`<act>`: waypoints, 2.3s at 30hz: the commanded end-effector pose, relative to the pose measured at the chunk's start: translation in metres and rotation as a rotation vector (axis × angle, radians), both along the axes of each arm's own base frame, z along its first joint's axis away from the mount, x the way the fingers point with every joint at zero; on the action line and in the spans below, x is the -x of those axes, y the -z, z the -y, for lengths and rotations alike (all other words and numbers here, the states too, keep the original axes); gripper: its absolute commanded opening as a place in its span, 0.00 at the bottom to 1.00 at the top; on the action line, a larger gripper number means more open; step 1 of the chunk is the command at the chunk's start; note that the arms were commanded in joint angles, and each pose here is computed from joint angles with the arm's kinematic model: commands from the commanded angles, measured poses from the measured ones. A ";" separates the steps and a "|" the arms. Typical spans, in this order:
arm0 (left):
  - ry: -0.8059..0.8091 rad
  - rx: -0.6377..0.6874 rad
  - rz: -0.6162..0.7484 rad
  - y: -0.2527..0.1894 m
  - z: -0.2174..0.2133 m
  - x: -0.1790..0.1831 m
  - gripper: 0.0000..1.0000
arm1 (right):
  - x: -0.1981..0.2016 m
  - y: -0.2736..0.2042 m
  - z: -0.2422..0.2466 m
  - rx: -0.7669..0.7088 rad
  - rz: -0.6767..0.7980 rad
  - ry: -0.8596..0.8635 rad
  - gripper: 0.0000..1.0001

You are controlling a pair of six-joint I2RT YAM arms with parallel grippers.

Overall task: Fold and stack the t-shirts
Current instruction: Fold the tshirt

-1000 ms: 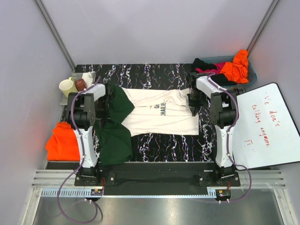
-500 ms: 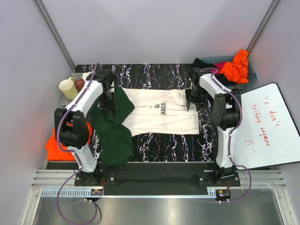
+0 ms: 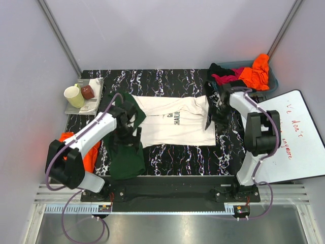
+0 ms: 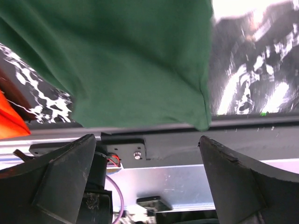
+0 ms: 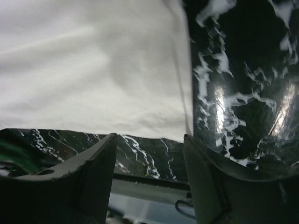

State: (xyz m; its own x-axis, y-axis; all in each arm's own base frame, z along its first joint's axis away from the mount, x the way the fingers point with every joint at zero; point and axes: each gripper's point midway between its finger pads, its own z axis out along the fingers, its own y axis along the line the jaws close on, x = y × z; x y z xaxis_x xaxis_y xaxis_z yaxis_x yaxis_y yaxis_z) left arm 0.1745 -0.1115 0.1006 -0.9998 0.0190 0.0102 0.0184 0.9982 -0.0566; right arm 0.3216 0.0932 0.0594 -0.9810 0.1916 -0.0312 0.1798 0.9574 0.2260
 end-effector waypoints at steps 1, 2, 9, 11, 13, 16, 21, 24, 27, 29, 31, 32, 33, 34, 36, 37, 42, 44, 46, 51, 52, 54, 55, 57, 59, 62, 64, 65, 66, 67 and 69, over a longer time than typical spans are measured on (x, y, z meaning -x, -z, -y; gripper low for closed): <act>0.043 -0.017 0.051 -0.011 0.012 0.019 0.99 | 0.018 -0.002 -0.001 -0.197 -0.031 0.262 0.63; 0.084 -0.036 0.043 -0.009 0.015 0.028 0.99 | 0.029 0.008 -0.001 -0.209 -0.059 0.280 0.63; 0.211 -0.193 0.044 0.012 0.006 0.056 0.99 | 0.048 0.018 -0.003 -0.241 -0.084 0.336 0.65; 0.232 -0.200 0.029 0.025 0.008 0.063 0.99 | 0.047 0.016 -0.004 -0.248 -0.075 0.342 0.65; 0.247 -0.212 0.010 0.036 0.009 0.068 0.99 | 0.043 0.009 -0.005 -0.261 -0.054 0.346 0.66; 0.288 -0.228 -0.015 0.051 0.016 0.075 0.99 | 0.034 -0.002 -0.005 -0.272 -0.014 0.354 0.66; 0.371 -0.223 -0.029 0.073 0.035 0.085 0.97 | 0.031 0.000 -0.001 -0.243 -0.009 0.381 0.66; 0.405 -0.260 -0.027 0.080 0.034 0.082 0.95 | 0.032 0.010 0.010 -0.171 -0.001 0.404 0.66; 0.423 -0.269 -0.039 0.087 0.033 0.083 0.93 | 0.036 0.017 0.016 -0.134 -0.004 0.420 0.66; 0.427 -0.280 -0.045 0.091 0.033 0.083 0.90 | 0.037 0.023 0.017 -0.123 -0.019 0.423 0.65; 0.430 -0.309 -0.053 0.095 0.030 0.081 0.83 | 0.039 0.029 0.017 -0.121 -0.034 0.423 0.65; 0.431 -0.317 -0.052 0.095 0.031 0.080 0.81 | 0.040 0.031 0.016 -0.124 -0.040 0.421 0.65; 0.428 -0.340 -0.050 0.096 0.028 0.078 0.77 | 0.040 0.032 0.016 -0.128 -0.045 0.422 0.65; 0.426 -0.362 -0.064 0.099 0.025 0.078 0.76 | 0.041 0.035 0.015 -0.128 -0.059 0.421 0.65; 0.422 -0.384 -0.070 0.100 0.024 0.077 0.74 | 0.042 0.036 0.014 -0.131 -0.066 0.419 0.65; 0.421 -0.400 -0.073 0.101 0.022 0.077 0.72 | 0.042 0.037 0.014 -0.129 -0.072 0.419 0.64; 0.406 -0.428 -0.069 0.102 0.020 0.071 0.39 | 0.051 0.044 0.012 -0.137 -0.104 0.431 0.56; 0.402 -0.440 -0.076 0.104 0.019 0.070 0.10 | 0.054 0.047 0.013 -0.132 -0.109 0.439 0.52; 0.399 -0.446 -0.077 0.104 0.019 0.067 0.00 | 0.059 0.052 0.013 -0.129 -0.127 0.439 0.45; 0.382 -0.475 -0.069 0.095 0.012 0.063 0.00 | 0.059 0.058 0.013 -0.129 -0.129 0.420 0.09; 0.373 -0.470 -0.067 0.093 0.012 0.061 0.00 | 0.058 0.057 0.012 -0.133 -0.124 0.418 0.04; 0.357 -0.485 -0.078 0.085 0.006 0.062 0.00 | 0.052 0.051 0.011 -0.148 -0.100 0.413 0.00; 0.353 -0.487 -0.076 0.082 0.007 0.060 0.00 | 0.049 0.047 0.010 -0.155 -0.088 0.410 0.00; 0.347 -0.530 -0.092 0.072 -0.001 0.060 0.00 | 0.042 0.038 0.009 -0.170 -0.058 0.404 0.00; 0.343 -0.572 -0.091 0.059 -0.005 0.056 0.00 | 0.035 0.027 0.007 -0.186 -0.035 0.393 0.00; 0.327 -0.603 -0.067 0.041 -0.004 0.044 0.00 | 0.028 0.012 0.006 -0.201 -0.010 0.383 0.00; 0.327 -0.630 -0.039 0.032 -0.005 0.034 0.00 | 0.024 0.004 0.005 -0.207 0.012 0.370 0.00; 0.319 -0.649 -0.033 0.023 -0.006 0.028 0.00 | 0.022 -0.001 0.005 -0.209 0.018 0.367 0.00; 0.319 -0.669 -0.030 0.019 -0.008 0.024 0.00 | 0.020 -0.004 0.005 -0.210 0.029 0.362 0.00; 0.317 -0.690 -0.014 0.015 -0.011 0.018 0.00 | 0.019 -0.006 0.006 -0.207 0.034 0.356 0.00; 0.289 -0.701 -0.022 0.008 -0.018 0.009 0.00 | 0.014 -0.009 0.006 -0.206 0.044 0.349 0.00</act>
State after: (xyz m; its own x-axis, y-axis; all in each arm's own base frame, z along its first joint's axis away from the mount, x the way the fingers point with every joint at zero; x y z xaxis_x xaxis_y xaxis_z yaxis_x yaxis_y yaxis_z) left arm 0.1531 -0.1260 0.0572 -0.9483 0.2983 0.1086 0.3137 0.8282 0.4643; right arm 0.2945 0.0864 0.0442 -0.8355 0.5456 0.0648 0.5258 0.7598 0.3823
